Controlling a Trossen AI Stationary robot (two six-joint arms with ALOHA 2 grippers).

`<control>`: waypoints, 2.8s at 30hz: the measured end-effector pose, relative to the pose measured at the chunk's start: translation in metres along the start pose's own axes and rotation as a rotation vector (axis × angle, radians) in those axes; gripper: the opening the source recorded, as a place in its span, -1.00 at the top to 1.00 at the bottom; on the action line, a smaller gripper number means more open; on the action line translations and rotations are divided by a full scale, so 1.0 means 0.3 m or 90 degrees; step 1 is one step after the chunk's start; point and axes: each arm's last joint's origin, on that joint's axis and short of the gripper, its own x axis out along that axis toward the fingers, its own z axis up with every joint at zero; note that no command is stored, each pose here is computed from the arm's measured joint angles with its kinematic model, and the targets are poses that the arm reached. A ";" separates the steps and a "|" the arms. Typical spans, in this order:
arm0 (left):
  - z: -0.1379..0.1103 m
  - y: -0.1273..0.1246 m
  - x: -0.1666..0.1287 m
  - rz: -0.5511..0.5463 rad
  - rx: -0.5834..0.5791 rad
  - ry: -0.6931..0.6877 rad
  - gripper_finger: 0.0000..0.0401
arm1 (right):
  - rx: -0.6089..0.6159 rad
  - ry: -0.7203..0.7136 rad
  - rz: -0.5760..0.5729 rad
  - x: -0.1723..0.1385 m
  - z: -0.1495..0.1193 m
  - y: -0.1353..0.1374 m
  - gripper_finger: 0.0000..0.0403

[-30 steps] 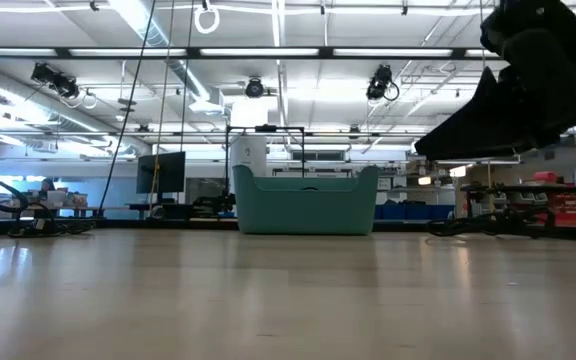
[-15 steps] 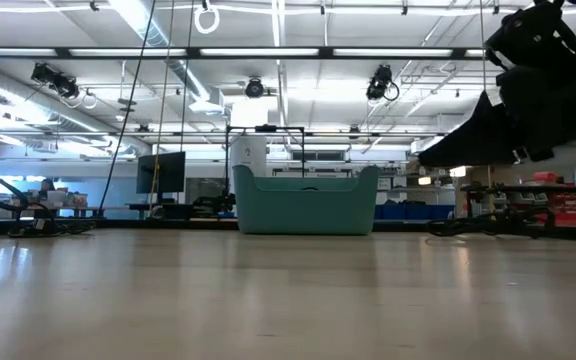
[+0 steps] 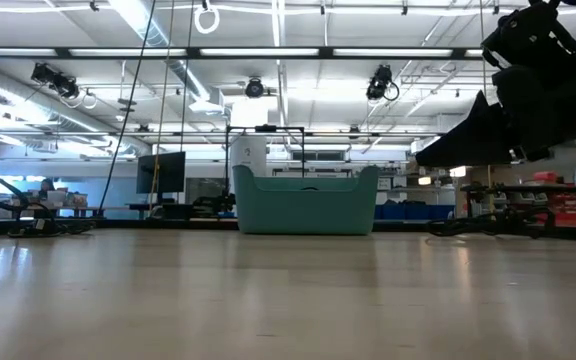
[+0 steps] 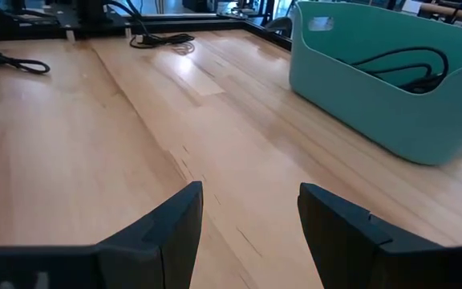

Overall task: Pick and place USB-C Cables
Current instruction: Put the black charger cable into the blue bin

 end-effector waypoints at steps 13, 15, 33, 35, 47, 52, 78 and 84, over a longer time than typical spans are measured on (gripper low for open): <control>0.156 -0.158 -0.186 -0.181 -0.004 -0.070 0.74 | -0.056 -0.008 0.076 -0.096 -0.025 0.039 -0.04; 0.224 -0.186 -0.246 -0.219 0.023 -0.123 0.73 | -0.061 -0.016 0.085 -0.119 -0.031 0.044 -0.04; 1.274 0.018 -0.678 -0.189 0.064 -0.644 0.73 | -0.046 -0.041 0.080 -0.156 -0.038 0.049 -0.04; 1.337 0.085 -0.688 -0.163 0.026 -0.665 0.73 | -0.040 -0.041 0.080 -0.156 -0.038 0.049 -0.04; 1.530 0.212 -0.570 -0.096 -0.102 -0.645 0.61 | -0.035 -0.037 0.079 -0.157 -0.042 0.046 -0.04; 1.544 0.244 -0.557 -0.070 -0.137 -0.634 0.46 | -0.031 -0.036 0.081 -0.157 -0.042 0.047 -0.04; 1.079 0.298 -0.883 -0.030 0.106 -0.638 0.18 | -0.005 -0.024 0.095 -0.160 -0.045 0.049 -0.04; 0.933 0.249 -0.842 0.035 0.163 -0.557 0.28 | -0.004 -0.024 0.095 -0.160 -0.045 0.049 -0.04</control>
